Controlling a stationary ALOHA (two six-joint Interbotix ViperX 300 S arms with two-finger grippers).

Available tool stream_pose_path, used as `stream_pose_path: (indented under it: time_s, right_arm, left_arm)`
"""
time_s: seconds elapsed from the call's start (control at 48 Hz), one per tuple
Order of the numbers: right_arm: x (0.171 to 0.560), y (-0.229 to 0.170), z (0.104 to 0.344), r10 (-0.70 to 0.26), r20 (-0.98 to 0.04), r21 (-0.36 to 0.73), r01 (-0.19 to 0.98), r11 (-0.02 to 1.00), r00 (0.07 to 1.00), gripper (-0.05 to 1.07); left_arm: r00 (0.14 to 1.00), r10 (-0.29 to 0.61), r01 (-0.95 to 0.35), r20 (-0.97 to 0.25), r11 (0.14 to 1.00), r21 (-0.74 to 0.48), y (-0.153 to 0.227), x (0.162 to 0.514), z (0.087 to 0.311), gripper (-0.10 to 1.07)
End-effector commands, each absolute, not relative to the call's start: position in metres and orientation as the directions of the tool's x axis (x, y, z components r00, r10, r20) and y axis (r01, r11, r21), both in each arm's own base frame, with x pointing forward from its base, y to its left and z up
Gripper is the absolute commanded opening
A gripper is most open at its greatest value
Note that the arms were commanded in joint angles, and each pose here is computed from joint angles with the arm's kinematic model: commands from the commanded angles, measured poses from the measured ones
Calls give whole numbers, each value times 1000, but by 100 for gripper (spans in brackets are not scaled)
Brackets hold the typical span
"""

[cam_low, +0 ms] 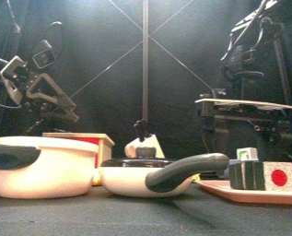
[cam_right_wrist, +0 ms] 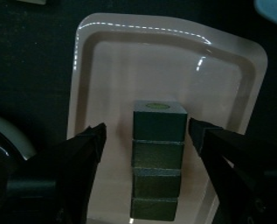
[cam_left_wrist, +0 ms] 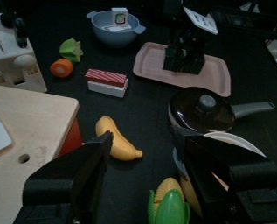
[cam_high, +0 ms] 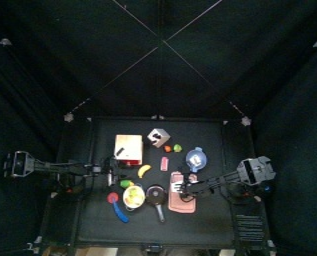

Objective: Pull out knife sharpener

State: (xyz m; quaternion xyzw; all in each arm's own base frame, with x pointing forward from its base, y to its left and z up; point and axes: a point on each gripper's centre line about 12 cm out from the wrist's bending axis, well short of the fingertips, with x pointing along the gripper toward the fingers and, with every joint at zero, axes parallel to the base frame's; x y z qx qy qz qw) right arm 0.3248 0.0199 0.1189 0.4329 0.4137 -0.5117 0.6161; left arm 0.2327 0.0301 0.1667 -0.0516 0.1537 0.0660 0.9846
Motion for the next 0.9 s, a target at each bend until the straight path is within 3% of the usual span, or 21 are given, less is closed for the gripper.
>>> stream_pose_path:
  time_s: [0.0,0.208,0.562,0.875]
  right_arm:
    - [330,19,143,-266,-942,178,977,118,204,103]
    - [329,20,170,-253,-925,236,950,204,284,103]
    - [336,8,187,-297,-878,231,876,424,376,103]
    - [341,-19,214,-338,-772,289,771,567,538,103]
  left_arm:
    - [948,113,-143,-296,987,-80,30,235,170,92]
    - [953,114,-142,-282,986,-83,31,239,175,92]
    - [957,154,-191,-246,973,-133,39,255,196,92]
    - [924,189,-256,-333,951,-173,53,277,219,92]
